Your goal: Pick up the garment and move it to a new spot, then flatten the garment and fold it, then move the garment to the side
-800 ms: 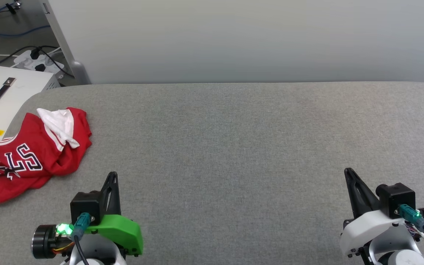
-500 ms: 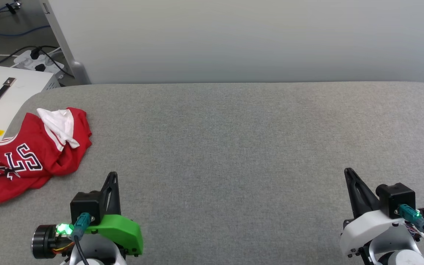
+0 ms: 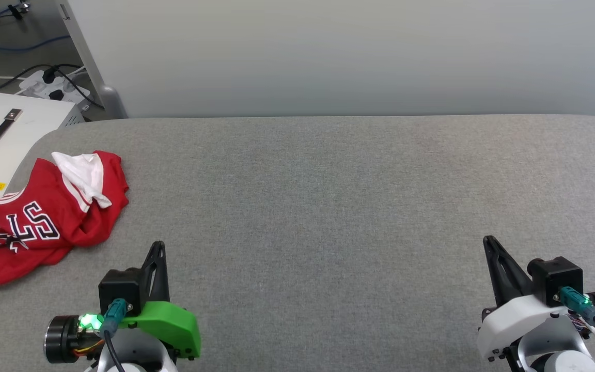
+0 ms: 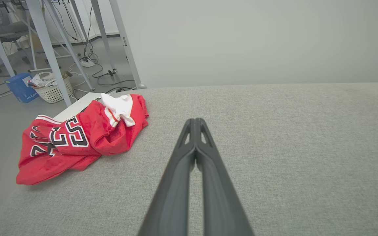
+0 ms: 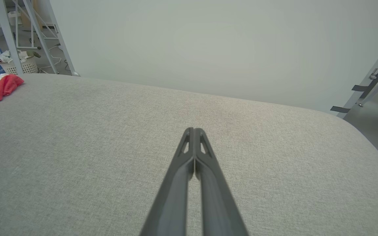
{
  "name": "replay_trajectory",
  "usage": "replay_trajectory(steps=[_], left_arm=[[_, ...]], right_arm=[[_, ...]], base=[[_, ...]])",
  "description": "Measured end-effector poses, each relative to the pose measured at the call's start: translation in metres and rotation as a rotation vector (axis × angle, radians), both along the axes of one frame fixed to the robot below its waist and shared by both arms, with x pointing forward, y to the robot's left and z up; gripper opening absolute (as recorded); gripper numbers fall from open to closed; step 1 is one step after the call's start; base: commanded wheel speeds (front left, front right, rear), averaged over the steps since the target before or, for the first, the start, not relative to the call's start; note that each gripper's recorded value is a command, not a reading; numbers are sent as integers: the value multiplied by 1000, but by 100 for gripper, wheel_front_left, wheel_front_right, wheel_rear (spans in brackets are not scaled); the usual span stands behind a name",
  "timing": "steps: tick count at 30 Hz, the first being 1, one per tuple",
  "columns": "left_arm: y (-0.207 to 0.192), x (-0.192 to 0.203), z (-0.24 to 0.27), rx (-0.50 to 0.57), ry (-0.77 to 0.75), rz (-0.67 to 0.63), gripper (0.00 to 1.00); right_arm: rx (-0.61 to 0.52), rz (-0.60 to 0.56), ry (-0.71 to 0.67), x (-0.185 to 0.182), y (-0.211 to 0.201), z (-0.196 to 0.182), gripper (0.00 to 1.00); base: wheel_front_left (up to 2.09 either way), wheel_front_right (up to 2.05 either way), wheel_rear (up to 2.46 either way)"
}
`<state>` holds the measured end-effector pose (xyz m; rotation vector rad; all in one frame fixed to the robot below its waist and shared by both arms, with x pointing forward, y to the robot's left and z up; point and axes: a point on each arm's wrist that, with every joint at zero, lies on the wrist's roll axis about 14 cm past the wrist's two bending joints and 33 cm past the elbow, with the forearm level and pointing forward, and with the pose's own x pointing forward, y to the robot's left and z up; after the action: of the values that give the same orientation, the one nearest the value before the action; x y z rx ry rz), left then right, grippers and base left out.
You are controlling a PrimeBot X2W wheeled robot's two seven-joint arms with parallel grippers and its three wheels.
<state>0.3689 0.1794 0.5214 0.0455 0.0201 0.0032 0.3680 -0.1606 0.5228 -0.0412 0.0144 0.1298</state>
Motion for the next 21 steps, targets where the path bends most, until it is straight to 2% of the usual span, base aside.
replay_trajectory(steps=[7,8,9,10,11,21], left_arm=[[0,0,0,0,0,0,0],[0,0,0,0,0,0,100],[0,0,0,0,1,0,100],[0,0,-1,-1,2,0,0],[0,0,-1,-1,2,0,100],[0,0,0,-1,-7,0,100]], right_arm=[[0,0,0,0,0,0,0],[1,0,0,0,0,0,100],[0,0,1,0,0,0,100],[1,0,1,0,0,0,0],[1,0,1,0,0,0,100],[17,-7,-10,0,-2,1,100]], base=[[0,0,0],[0,0,0],[0,0,0],[0,0,0],[0,0,0],[0,0,0]])
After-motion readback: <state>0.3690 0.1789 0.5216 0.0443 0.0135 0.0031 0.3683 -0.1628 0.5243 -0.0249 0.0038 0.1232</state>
